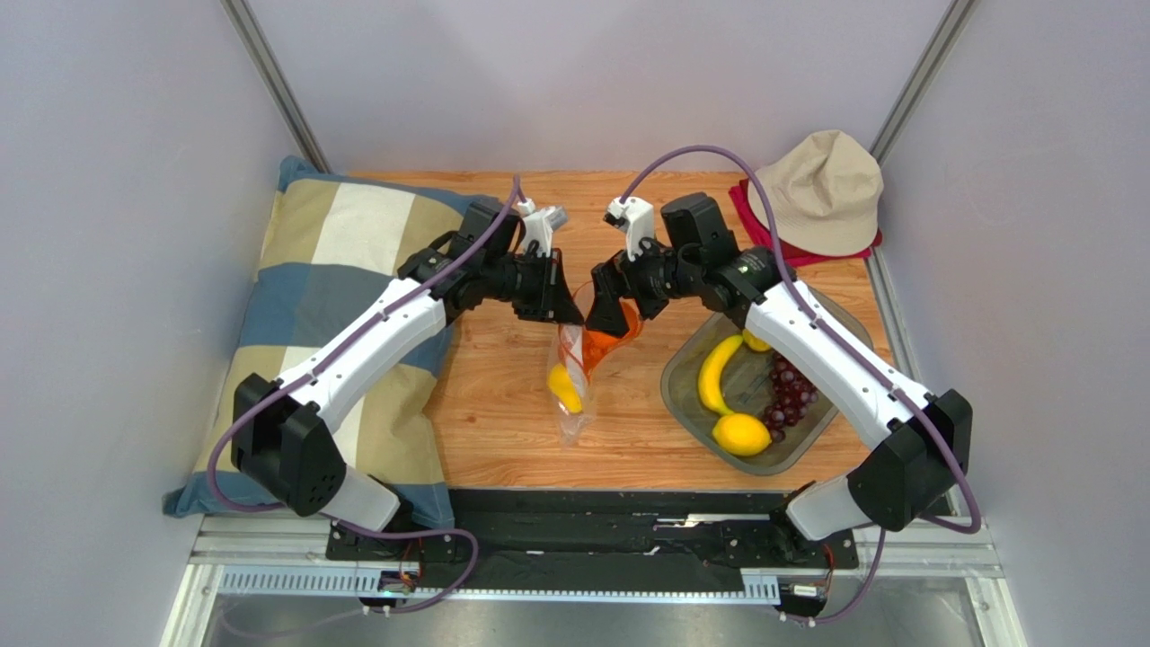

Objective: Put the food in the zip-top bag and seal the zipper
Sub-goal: Place the fake fruit in the zipper food storage bag.

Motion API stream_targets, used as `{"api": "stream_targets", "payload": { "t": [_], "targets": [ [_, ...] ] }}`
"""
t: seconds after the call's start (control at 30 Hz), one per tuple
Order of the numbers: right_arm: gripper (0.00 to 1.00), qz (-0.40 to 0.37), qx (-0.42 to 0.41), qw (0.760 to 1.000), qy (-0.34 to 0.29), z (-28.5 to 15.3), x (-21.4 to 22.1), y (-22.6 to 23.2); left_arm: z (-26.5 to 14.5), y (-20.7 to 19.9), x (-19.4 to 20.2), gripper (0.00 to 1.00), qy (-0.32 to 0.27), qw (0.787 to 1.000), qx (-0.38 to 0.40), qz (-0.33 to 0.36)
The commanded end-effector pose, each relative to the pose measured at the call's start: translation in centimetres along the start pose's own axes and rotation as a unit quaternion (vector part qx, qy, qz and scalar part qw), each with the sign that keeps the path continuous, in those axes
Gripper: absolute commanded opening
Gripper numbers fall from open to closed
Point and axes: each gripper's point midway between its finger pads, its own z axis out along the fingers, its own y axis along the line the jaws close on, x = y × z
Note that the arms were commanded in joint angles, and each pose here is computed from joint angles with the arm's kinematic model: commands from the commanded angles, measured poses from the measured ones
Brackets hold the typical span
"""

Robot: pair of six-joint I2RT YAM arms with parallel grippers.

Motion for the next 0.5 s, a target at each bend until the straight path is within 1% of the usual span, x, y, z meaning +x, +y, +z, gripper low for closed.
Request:
{"api": "stream_targets", "payload": {
  "t": [0.0,0.1,0.2,0.3,0.47],
  "targets": [
    [1.0,-0.008,0.027,0.999,-0.041,-2.5,-3.4,0.4,-1.5,-2.2,-1.1,0.0,-0.031,0.999,0.032,0.02],
    [0.99,0.033,0.031,0.997,-0.058,-4.9,-3.8,1.1,-1.6,-2.2,-1.3,0.0,-0.034,0.999,0.029,0.024],
    [0.95,0.049,0.068,0.995,-0.056,-6.0,-2.4,0.2,-1.7,-2.3,-1.4,0.0,-0.036,0.999,0.028,0.028],
    [0.91,0.071,0.1,0.992,-0.032,-5.3,-0.1,-1.3,-1.8,-2.2,-1.4,0.0,-0.037,0.999,0.028,0.028],
    [0.88,0.105,0.092,0.99,0.006,-3.6,2.7,-1.6,-2.0,-2.5,-1.7,0.0,-0.038,0.998,0.028,0.031]
  ]
}}
